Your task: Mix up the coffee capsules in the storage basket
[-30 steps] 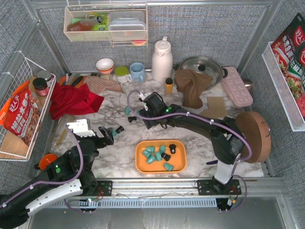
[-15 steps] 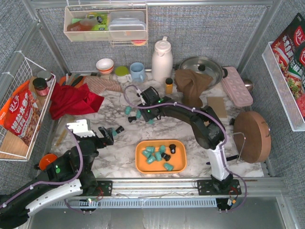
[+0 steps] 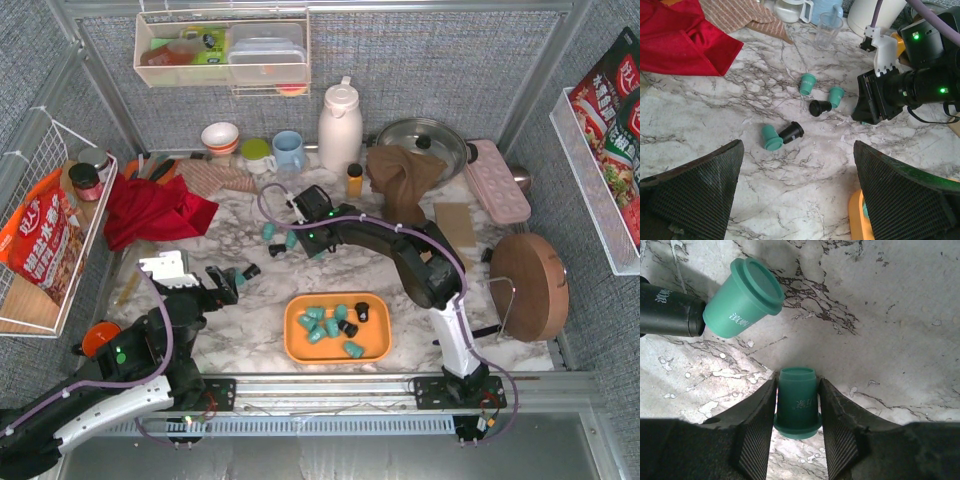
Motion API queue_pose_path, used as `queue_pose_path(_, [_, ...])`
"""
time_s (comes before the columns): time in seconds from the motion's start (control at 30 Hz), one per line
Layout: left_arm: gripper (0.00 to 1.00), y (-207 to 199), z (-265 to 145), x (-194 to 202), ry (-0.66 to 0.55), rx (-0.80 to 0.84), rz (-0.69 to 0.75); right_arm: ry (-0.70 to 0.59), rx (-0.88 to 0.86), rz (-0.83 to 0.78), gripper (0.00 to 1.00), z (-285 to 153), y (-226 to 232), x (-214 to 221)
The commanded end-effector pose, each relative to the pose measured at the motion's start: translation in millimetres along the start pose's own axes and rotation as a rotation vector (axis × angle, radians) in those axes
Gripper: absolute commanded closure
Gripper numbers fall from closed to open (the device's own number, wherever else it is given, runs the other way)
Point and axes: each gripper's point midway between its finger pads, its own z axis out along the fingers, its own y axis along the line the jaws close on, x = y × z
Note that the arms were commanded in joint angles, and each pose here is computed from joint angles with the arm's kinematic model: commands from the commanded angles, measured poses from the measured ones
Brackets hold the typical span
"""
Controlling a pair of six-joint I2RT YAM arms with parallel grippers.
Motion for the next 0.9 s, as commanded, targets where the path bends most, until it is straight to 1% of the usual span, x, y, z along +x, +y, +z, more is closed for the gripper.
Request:
queue_pose_path(0.0, [0.01,0,0,0,0.001,0.001,0.004,0.007,0.003,0.003,0.59,5,-1,3])
queue_pose_path(0.23, [0.01,1,-1,0,-0.002,0.000,-0.003,-0.026,0.005,0.006,0.65,-9,-2,-6])
queue_pose_path(0.43, [0.01,2,-1,-1,-0.003,-0.001,-0.005,-0.078,0.021,0.003,0.68,-35,-6,-17])
queue_pose_path(0.53, [0.01,2,-1,-1,-0.003,-0.002,-0.004,-0.106,0.036,-0.001,0.68,-56,-10,-21])
queue_pose_path(0.67, [0.01,2,-1,-1,-0.004,-0.004,-0.003,-0.157,0.014,0.008,0.69,-89,-6,-23])
queue_pose_path(0.87, [0.01,3,0,-1,-0.006,-0.010,0.001,-0.212,-0.033,-0.035,0.70,-140,13,-10])
